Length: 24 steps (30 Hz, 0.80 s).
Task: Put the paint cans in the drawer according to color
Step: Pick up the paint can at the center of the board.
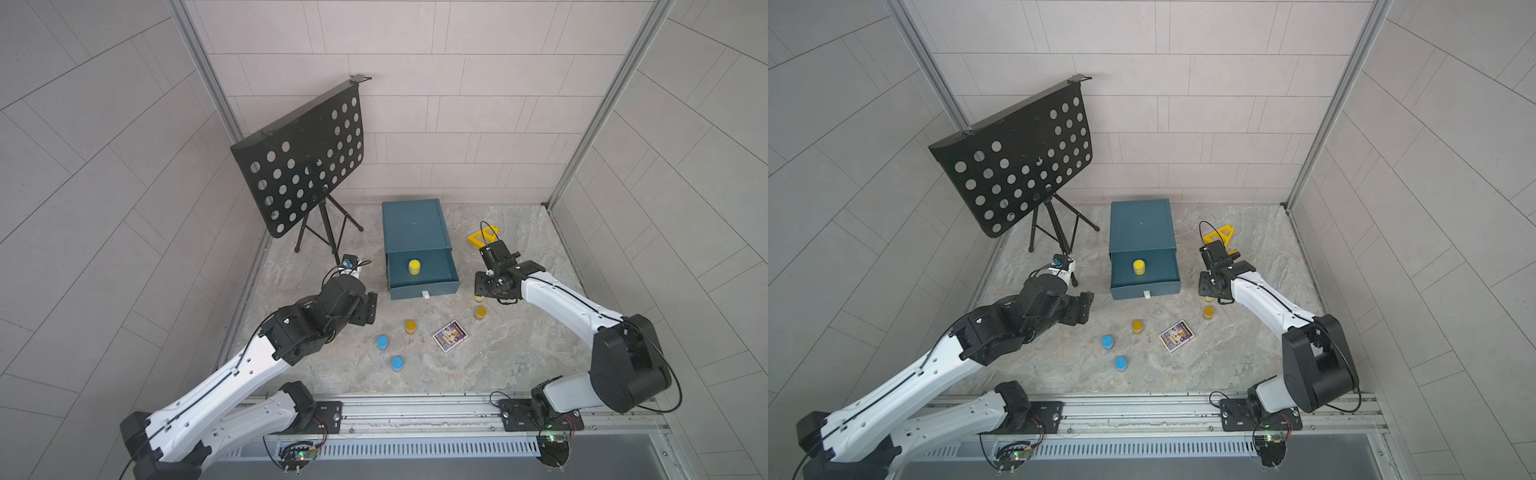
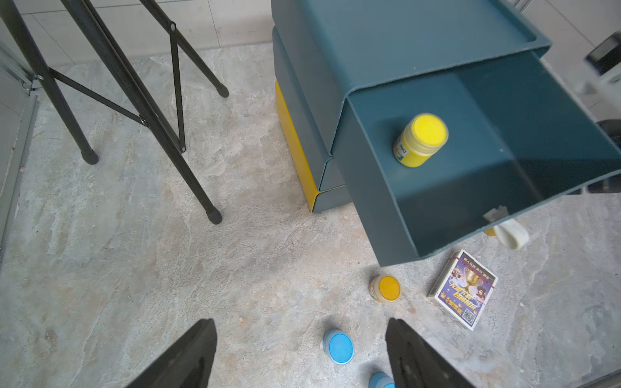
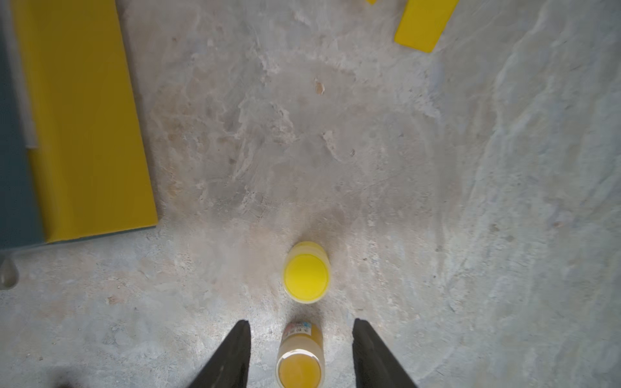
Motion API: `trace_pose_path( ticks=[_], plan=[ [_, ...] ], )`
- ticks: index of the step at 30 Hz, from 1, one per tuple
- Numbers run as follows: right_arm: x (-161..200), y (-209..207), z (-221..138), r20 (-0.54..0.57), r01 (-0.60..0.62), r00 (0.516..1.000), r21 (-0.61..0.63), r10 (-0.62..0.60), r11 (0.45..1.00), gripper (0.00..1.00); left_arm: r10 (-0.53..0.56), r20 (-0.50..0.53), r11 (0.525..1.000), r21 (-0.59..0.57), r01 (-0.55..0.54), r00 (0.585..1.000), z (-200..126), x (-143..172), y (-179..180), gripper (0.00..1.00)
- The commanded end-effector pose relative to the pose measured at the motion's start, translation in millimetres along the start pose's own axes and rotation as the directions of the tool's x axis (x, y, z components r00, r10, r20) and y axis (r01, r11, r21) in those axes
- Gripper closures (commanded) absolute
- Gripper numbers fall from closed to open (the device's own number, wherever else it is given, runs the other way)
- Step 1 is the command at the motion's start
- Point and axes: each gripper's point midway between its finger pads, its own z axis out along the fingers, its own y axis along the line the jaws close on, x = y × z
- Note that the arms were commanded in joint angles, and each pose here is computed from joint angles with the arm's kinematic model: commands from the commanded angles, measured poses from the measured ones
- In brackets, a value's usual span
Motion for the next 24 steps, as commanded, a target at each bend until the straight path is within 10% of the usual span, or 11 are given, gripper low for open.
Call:
trace_pose_path(
  ticks=[1, 11, 24],
  plan=[
    [-11.1, 4.9, 9.1, 0.018, 0.01, 1.0, -0.005, -0.01, 1.0, 0.45, 0.003, 0.041, 1.0, -0.006, -0.003, 0.999, -7.9, -9.8, 3.6, 0.13],
    [1.8, -2.9, 45.9, -0.064, 0.025, 0.998, 0.055, -0.022, 0.998, 0.43, -0.022, 0.086, 0.993, 0.117, 0.012, 0.996, -18.2, -14.5, -11.9, 0.12],
    [12.0, -1.2, 64.0, -0.096, 0.025, 0.995, 0.046, -0.021, 0.999, 0.53, 0.031, 0.149, 0.865, 0.492, -0.101, 0.988, -68.8, -17.7, -65.0, 0.09]
  ],
)
